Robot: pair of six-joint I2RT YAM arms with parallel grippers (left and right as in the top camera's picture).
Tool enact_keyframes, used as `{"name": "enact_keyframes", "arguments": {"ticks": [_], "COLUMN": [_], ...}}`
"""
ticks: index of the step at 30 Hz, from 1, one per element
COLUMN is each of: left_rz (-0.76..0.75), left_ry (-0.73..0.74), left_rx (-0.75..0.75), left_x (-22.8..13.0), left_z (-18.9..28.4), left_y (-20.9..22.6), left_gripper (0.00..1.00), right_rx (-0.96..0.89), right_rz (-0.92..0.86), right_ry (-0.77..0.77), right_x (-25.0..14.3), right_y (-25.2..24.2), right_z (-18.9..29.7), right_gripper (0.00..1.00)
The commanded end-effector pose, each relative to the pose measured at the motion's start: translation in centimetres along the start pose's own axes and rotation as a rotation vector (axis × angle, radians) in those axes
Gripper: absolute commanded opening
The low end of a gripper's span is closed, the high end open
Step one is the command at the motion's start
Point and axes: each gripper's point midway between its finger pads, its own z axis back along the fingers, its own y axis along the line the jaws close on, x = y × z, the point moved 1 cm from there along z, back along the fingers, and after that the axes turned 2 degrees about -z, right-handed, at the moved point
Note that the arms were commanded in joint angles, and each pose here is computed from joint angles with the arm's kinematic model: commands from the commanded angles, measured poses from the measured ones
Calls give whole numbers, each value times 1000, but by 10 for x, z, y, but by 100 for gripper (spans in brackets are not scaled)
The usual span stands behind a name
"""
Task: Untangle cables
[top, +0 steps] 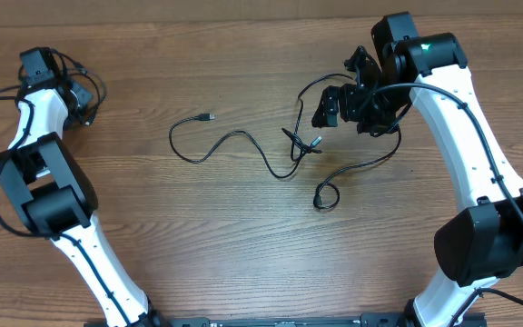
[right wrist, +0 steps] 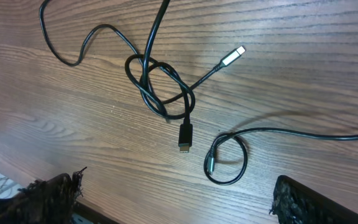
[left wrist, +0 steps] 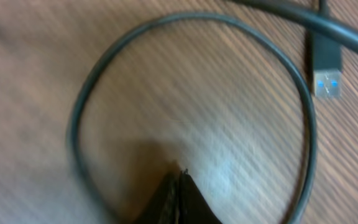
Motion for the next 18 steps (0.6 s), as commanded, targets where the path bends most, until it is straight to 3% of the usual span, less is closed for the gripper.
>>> {"name": "enact_keyframes", "arguments": {"ticks": [1,6,9,11,14,17,18], "left_rz": [-72,-70,-53,-69,-112,-116,-110], "left_ry": [12,-107,-191,-209,-145,-15,33], "left_rx": [13,-28,-53,-93,-232,-306,-315], "left_x": [-15,52,106,121,122,99,89], "left_z": [-46,-15,31,54,95,118,121], "left_y": [13,3,-7,-18,-44,-54,-54], "left_gripper": [9,9,8,8,19,4,4], "right_rx": [12,12,12,13,13,13,14], "right_rz": [-12,-15,-15,-14,-13,-12,-11], "right_ry": [-13,-13,-13,-16,-17,-19,-21], "right_x": [-1,-1,-1,-1,0,0,1], "right_y": [4,4,4,4,4,4,4], "right_z": [6,6,6,6,6,6,6], "right_gripper": [100,100,100,100,100,100,100]}}
